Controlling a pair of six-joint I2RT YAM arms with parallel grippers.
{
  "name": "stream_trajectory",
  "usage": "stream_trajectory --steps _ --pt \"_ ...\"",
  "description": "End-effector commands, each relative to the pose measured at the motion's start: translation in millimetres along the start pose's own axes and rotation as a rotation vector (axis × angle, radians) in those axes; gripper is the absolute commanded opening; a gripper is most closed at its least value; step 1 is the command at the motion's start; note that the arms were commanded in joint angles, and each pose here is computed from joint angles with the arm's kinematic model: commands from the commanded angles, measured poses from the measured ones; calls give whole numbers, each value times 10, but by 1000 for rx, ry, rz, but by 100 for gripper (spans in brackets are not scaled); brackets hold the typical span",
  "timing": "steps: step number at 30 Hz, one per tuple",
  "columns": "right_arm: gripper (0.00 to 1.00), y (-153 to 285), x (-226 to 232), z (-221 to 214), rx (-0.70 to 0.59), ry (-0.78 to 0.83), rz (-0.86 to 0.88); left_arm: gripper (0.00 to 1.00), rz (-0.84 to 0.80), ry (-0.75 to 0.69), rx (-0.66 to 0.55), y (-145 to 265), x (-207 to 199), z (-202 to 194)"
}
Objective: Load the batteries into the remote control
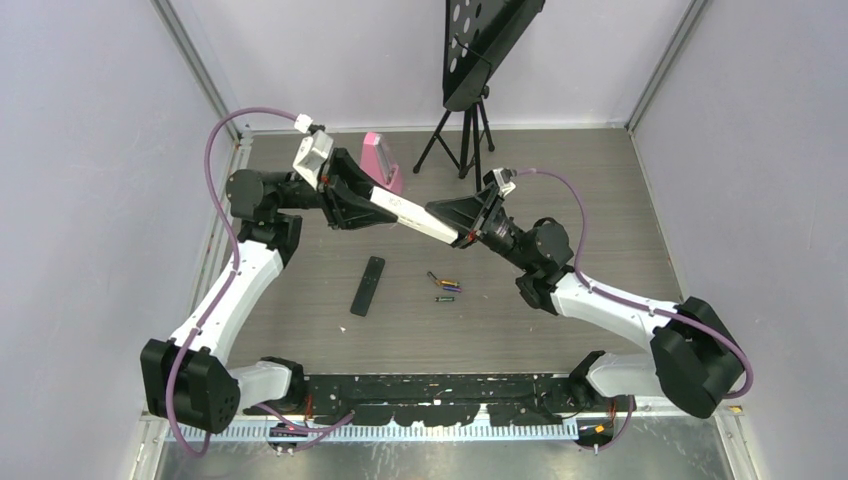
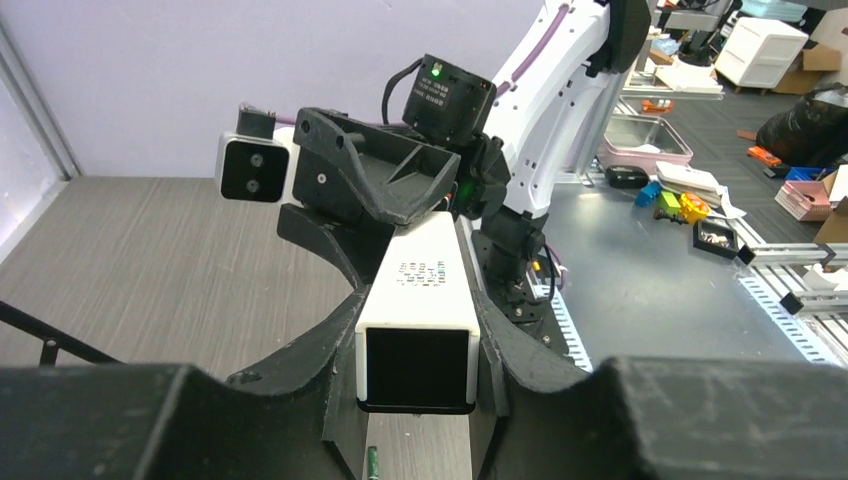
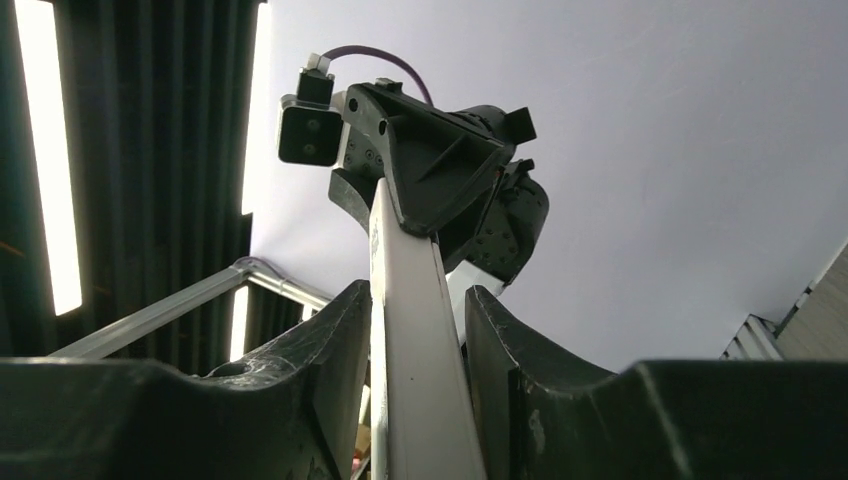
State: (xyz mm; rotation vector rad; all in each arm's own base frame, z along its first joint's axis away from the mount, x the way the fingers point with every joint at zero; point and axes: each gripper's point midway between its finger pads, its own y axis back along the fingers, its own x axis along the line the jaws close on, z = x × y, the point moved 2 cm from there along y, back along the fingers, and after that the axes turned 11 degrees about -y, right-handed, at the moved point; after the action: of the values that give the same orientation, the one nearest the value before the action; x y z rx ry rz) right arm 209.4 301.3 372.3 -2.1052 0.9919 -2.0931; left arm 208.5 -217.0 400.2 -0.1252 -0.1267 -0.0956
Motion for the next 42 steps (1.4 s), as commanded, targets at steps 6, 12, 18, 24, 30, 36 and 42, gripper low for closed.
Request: stream_trajectory --steps 6,12,18,24,30,36,42 --pt "36 58 368 -207 109 63 166 0 85 -52 -67 26 118 266" --pt "24 132 291 -103 95 90 147 0 176 -46 -118 67 235 462" --pt "24 306 311 138 58 137 132 0 253 -37 -116 223 327 478" --pt "27 387 332 194 75 160 116 0 292 -34 -122 285 381 463" --pt "53 337 342 214 77 136 88 0 240 -28 -79 287 311 328" --pt "79 342 298 280 32 123 23 0 232 -17 -5 325 287 106" --pt "73 315 162 289 26 171 -160 0 168 -44 25 323 184 54"
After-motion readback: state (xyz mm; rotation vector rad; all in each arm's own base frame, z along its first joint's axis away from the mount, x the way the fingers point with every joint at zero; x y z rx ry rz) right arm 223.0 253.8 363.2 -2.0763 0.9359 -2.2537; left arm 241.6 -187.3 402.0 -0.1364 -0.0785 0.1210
